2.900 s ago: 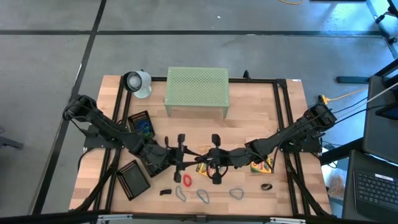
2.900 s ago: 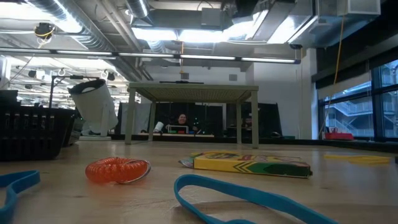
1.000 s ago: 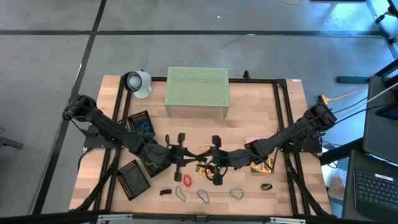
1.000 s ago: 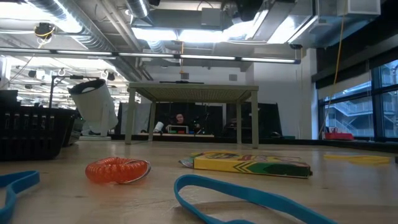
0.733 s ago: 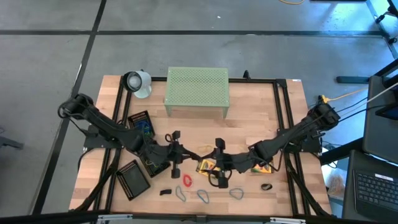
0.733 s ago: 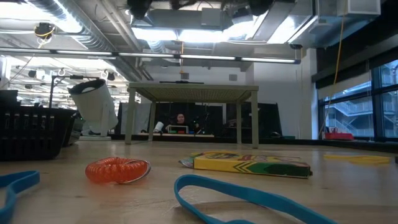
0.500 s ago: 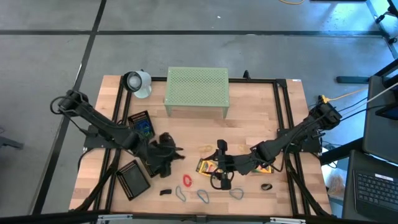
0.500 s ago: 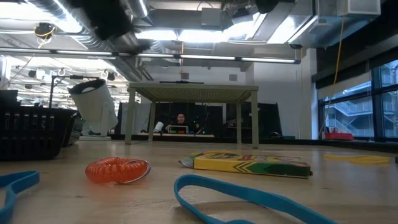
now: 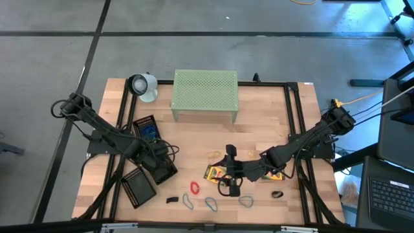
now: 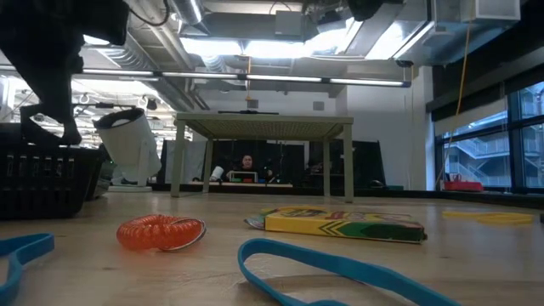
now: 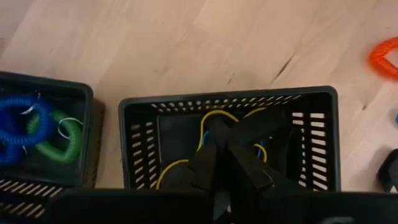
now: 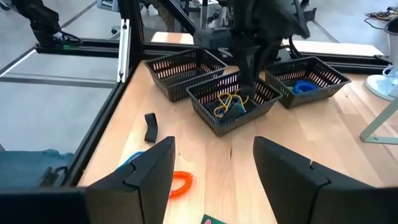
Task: Pick & Place Office Desk Supplies
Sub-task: Put the black rubber band into the middle black bin, then put the yellow rubber band into the middle black bin
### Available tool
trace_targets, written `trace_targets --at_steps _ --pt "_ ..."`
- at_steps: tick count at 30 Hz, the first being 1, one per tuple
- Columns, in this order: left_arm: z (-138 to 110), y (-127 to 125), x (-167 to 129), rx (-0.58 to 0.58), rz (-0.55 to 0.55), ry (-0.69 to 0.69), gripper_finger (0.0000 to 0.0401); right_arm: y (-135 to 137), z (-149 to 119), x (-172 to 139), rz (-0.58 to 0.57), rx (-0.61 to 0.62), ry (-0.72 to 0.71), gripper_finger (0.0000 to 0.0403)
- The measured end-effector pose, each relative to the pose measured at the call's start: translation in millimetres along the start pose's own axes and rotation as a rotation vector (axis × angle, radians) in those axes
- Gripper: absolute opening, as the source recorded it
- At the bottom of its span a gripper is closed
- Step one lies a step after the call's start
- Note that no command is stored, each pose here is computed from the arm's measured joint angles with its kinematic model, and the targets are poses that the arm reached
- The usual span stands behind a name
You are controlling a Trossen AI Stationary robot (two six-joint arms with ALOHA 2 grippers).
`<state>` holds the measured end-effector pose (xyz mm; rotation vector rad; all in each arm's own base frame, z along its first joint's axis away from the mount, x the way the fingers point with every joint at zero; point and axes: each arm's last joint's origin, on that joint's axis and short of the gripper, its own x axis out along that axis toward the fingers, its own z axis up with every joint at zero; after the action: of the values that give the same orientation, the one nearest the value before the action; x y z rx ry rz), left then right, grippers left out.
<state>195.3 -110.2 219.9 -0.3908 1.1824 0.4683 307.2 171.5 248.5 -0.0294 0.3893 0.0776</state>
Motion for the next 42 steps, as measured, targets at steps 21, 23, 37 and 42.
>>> trace_targets --at_steps 21,23,37,42 --pt "0 -1 0 0.011 -0.015 0.014 0.0104 -4 -4 0 -0.113 -0.022 0.027 0.0219" --pt "-1 -1 0 0.005 -0.019 0.023 0.0104 -5 -5 0 -0.126 -0.005 0.038 0.0219" --pt "0 -1 0 -0.006 -0.018 0.012 0.0102 -23 -20 3 -0.217 0.163 0.184 0.0219" --pt "2 -4 0 -0.025 -0.045 -0.016 0.01 -37 -44 -5 -0.347 0.311 0.41 0.0219"
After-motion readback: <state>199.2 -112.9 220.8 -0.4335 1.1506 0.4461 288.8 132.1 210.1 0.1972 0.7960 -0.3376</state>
